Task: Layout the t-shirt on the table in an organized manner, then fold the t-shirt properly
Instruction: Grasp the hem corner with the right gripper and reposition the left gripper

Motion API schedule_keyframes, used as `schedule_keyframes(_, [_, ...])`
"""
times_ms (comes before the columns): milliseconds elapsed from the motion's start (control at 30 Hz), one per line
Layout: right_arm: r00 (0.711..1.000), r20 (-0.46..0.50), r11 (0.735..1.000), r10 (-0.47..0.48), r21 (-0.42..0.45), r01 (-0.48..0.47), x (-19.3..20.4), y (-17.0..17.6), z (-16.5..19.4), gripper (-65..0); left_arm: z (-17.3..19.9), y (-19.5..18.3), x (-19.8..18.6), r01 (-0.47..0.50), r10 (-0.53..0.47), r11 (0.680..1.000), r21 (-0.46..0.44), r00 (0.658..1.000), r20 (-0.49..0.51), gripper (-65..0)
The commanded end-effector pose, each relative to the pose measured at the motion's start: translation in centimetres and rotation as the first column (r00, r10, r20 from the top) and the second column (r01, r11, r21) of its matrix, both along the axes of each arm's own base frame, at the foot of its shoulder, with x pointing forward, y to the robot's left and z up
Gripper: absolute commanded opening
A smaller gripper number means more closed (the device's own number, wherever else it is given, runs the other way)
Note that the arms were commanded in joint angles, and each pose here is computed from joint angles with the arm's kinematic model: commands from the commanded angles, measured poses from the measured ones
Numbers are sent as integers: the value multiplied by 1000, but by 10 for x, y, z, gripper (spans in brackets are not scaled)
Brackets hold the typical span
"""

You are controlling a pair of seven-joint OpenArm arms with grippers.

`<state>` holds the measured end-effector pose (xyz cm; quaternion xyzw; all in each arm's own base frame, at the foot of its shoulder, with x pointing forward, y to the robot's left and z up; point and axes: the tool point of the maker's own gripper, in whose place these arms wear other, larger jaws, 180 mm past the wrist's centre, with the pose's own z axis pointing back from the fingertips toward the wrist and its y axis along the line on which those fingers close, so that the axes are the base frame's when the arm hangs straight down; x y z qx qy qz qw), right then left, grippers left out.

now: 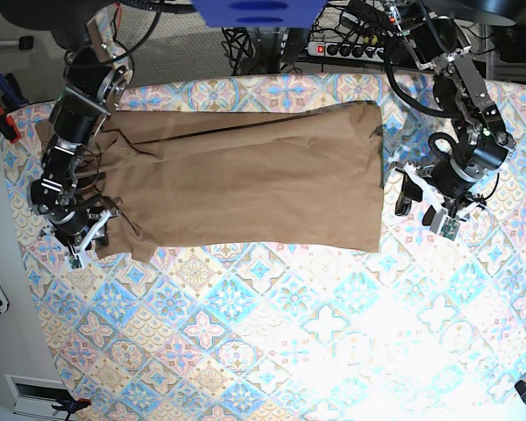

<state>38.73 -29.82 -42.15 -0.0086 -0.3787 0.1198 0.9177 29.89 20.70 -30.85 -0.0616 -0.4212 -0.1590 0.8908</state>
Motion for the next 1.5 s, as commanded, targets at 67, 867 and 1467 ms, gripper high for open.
schedule_keyframes(67, [1000,-3,1000,-10,-19,10,2,-10,7,-429,14,-1,7,9,-9,1000,-4,999,54,-330])
schedule_keyframes(867, [1000,-13,997,3,-78,-4,0,-16,10,-430,-70,41,93,-127,81,980,-154,957,-277,-270])
schedule_keyframes(1467, [999,-53,990,12,-143,-19,-6,-25,6,-430,-100,-39,87,0,-75,975,-224,943,-324,-338])
